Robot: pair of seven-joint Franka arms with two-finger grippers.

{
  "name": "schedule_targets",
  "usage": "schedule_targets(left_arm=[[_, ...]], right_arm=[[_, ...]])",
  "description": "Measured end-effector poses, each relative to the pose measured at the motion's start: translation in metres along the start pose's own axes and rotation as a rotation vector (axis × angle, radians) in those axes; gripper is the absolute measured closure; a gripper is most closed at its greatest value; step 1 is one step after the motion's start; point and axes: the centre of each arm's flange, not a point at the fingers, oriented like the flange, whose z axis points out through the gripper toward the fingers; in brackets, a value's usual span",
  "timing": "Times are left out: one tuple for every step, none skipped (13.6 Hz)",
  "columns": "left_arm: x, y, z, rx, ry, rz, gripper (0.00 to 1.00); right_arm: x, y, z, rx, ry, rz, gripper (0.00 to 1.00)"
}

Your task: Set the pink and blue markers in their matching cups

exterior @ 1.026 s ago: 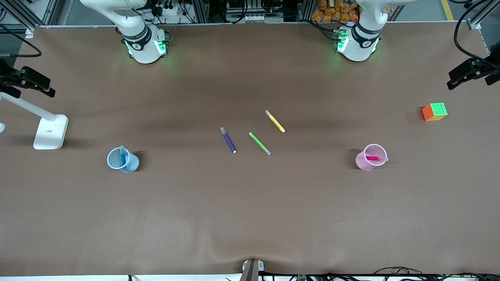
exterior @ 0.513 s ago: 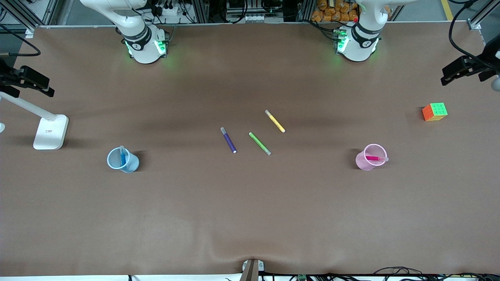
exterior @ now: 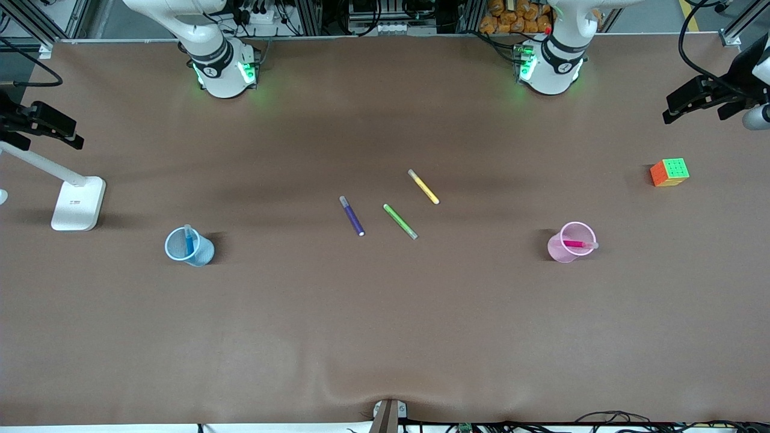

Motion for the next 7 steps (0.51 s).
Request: schedule_targets(left_arm=[[0.0,0.0002,0.0,0.0,0.0,-0.017,0.0],[0.0,0.0002,-0.0002,0.0,0.001,-0.022,0.0],[-0.0001,0.0001,-0.0009,0.0,0.002,-0.024,0.0],[-0.0001,0.0001,-0.0017,-0.001,0.004,-0.024,0.0],[0.0,0.0001,-0.0027,-0.001,0.007,-0.024,0.0],[0.0002,0.0002,-0.004,-0.002,0.011,-0.024,0.0],[0.0006,0.0005,-0.0053,-0.002,0.015,-0.023,0.0]], right_arm=[[0.0,0.0,0.0,0.0,0.0,0.0,0.0],[0.0,0.0,0.0,0.0,0.0,0.0,0.0],[0.0,0.0,0.0,0.0,0.0,0.0,0.0],[0.0,0.0,0.0,0.0,0.0,0.0,0.0],[0.0,0.0,0.0,0.0,0.0,0.0,0.0],[0.0,0.0,0.0,0.0,0.0,0.0,0.0],[0.0,0.0,0.0,0.0,0.0,0.0,0.0]])
